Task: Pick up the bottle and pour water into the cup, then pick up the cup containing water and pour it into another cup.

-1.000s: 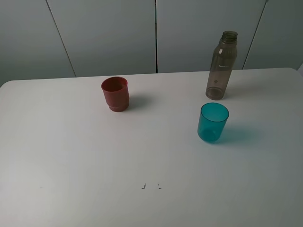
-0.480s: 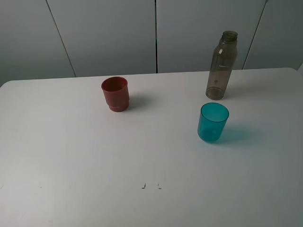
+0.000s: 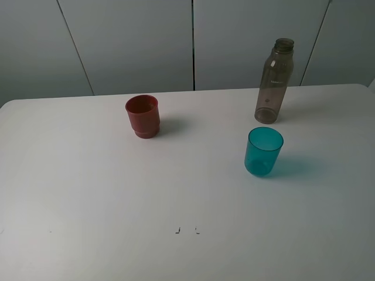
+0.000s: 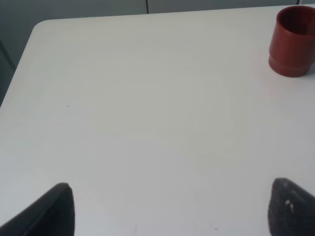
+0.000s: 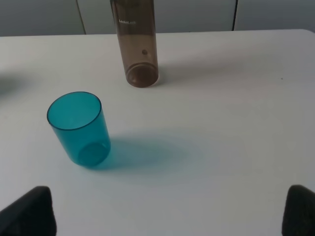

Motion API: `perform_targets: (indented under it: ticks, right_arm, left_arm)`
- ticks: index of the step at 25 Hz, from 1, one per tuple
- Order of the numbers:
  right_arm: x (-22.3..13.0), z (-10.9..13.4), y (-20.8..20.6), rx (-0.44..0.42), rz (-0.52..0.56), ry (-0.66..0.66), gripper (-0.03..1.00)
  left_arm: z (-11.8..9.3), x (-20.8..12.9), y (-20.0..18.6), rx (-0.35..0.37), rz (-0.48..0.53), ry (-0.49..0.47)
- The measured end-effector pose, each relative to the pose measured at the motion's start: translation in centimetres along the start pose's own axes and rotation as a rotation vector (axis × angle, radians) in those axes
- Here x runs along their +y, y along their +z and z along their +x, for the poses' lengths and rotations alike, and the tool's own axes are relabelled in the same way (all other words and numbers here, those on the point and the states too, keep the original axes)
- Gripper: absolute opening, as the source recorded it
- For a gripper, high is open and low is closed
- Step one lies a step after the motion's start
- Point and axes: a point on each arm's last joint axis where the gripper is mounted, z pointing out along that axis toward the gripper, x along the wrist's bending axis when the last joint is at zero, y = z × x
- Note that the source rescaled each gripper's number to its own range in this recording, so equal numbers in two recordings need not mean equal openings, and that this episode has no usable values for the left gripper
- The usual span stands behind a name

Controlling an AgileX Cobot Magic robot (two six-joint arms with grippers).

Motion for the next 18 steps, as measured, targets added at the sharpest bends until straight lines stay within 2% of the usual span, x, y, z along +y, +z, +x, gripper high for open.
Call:
perform_targets:
  ticks: [18]
  right_arm:
    - [0.0,0.0,0.0,0.0,0.0,0.0,1.0]
  left_arm:
    - [0.0,0.0,0.0,0.0,0.0,0.0]
